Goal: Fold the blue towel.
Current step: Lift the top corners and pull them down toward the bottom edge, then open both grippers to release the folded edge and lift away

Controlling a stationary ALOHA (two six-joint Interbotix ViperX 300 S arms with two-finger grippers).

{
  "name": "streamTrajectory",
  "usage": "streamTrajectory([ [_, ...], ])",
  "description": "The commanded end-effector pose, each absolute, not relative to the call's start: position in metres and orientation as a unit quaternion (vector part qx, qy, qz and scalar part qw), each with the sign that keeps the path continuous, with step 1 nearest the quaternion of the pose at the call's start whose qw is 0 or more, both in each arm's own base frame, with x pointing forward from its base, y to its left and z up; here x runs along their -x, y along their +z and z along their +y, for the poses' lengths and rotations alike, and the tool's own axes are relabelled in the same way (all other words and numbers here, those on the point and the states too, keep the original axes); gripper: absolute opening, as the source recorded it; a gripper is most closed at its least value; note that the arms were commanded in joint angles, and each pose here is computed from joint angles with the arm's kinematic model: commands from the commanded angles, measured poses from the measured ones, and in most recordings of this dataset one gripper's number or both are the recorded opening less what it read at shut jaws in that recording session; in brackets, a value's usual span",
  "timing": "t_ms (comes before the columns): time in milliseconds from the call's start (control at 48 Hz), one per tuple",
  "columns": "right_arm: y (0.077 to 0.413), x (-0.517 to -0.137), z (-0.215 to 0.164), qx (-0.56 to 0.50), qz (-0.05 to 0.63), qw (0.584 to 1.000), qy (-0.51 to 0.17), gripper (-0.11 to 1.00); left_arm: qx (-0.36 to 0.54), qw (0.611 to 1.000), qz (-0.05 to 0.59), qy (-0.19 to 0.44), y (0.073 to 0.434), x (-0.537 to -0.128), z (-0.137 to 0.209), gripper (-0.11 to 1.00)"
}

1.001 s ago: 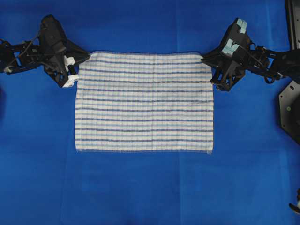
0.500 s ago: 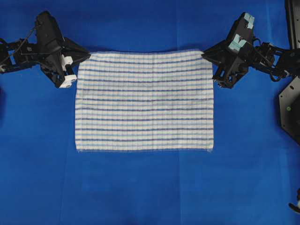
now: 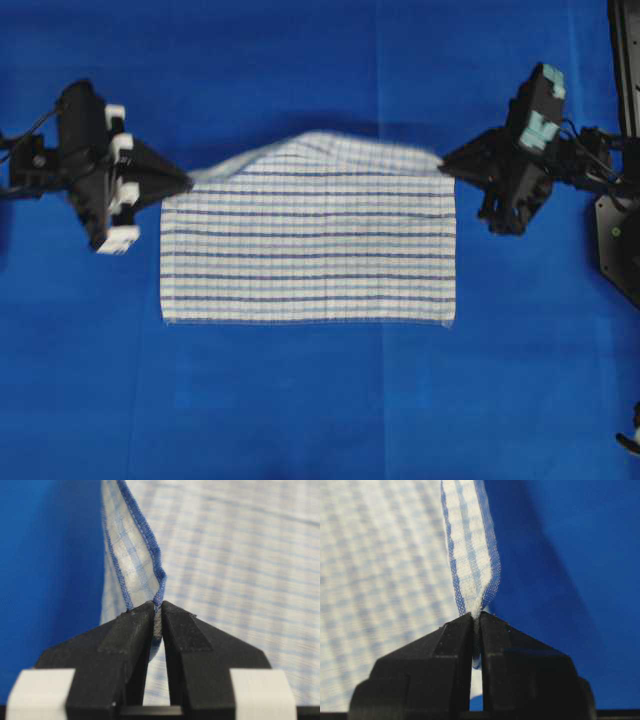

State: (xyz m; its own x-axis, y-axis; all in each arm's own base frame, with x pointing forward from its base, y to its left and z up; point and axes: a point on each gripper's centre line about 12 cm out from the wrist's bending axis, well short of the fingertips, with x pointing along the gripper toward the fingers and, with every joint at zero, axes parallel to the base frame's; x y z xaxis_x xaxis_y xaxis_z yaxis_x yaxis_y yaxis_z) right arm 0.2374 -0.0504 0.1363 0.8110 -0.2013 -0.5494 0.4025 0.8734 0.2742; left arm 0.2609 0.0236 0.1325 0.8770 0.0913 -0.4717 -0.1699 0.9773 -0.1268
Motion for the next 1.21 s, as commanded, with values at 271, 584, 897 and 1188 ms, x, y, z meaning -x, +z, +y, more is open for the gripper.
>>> streamTrajectory([
  [271,0.150,-0.242,0.003,-0.243,0.261,0.930,-0.087,0.03,0.102,0.968,0.227,-0.026,0.148,-0.254,-0.030,0.05],
  [584,0.144,-0.246,0.031,-0.243,0.287,0.925,-0.049,0.03,0.104,0.959,0.252,-0.073,0.145,-0.261,-0.062,0.05],
  [897,0.135,-0.258,0.041,-0.237,0.318,0.917,-0.041,0.03,0.101,0.953,0.276,-0.071,0.140,-0.261,-0.062,0.05],
  [1188,0.133,-0.257,0.045,-0.234,0.328,0.914,-0.035,0.03,0.100,0.952,0.279,-0.071,0.139,-0.261,-0.062,0.05],
])
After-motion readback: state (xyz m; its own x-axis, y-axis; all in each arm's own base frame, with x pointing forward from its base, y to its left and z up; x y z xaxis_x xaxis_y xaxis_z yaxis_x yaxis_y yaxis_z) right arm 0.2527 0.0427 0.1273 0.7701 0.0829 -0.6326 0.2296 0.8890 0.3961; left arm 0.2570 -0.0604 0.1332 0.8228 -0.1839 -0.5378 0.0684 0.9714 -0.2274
